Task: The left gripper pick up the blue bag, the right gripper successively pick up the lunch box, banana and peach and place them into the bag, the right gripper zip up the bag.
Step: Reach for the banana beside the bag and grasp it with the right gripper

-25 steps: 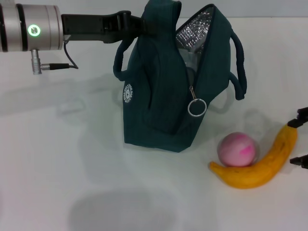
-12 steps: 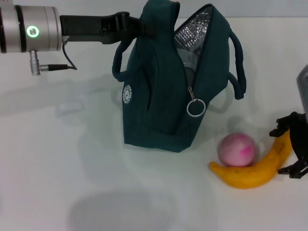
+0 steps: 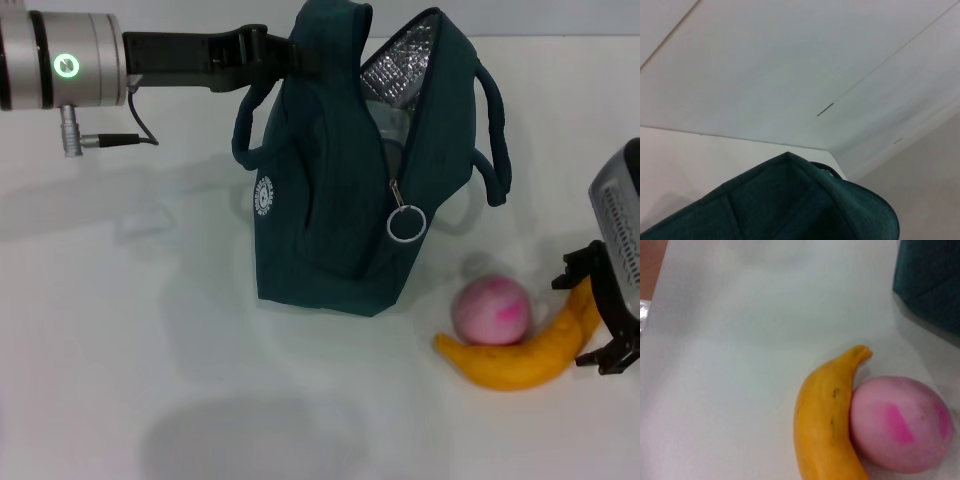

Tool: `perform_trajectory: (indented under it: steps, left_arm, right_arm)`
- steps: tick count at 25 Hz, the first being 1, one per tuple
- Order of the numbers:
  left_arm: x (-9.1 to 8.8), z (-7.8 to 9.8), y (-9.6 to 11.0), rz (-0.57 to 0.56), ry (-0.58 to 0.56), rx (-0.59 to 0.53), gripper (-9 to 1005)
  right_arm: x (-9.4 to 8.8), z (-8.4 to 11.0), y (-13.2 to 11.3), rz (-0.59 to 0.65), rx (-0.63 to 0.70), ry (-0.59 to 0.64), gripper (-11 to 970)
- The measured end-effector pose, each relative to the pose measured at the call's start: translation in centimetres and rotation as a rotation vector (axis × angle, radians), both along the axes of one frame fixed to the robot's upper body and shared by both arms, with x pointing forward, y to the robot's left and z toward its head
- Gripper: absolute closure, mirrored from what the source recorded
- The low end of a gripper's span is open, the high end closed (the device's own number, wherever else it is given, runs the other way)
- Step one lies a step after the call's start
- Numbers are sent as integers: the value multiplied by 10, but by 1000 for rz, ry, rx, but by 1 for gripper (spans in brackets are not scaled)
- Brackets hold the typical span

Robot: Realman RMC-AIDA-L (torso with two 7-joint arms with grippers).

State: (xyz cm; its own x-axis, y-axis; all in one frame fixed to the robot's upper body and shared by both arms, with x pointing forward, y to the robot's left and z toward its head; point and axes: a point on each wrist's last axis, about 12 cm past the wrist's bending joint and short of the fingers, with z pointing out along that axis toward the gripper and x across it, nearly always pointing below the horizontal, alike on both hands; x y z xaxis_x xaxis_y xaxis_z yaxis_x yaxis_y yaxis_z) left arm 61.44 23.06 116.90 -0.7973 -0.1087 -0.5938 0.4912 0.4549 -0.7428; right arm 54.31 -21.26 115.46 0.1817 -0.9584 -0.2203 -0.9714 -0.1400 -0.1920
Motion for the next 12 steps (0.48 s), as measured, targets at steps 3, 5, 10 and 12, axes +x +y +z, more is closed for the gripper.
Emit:
perform_trajectory:
  steps: [3,5,10,12]
  left_arm:
    - [0,0,0,1,0,-1,950]
    - [0,-1,0,2,2,-2,950]
    - [-1,-1,1,3,2,-2,950]
    - [0,-1,1,4,2,-2,950]
  right_arm:
    - [0,-4,2,9,-7,9,103]
    - [0,-5,4,15,-11,14,104]
    - [-2,-7,6,20,-15,28,107]
    - [-3,-7,7,22,-16,33,108]
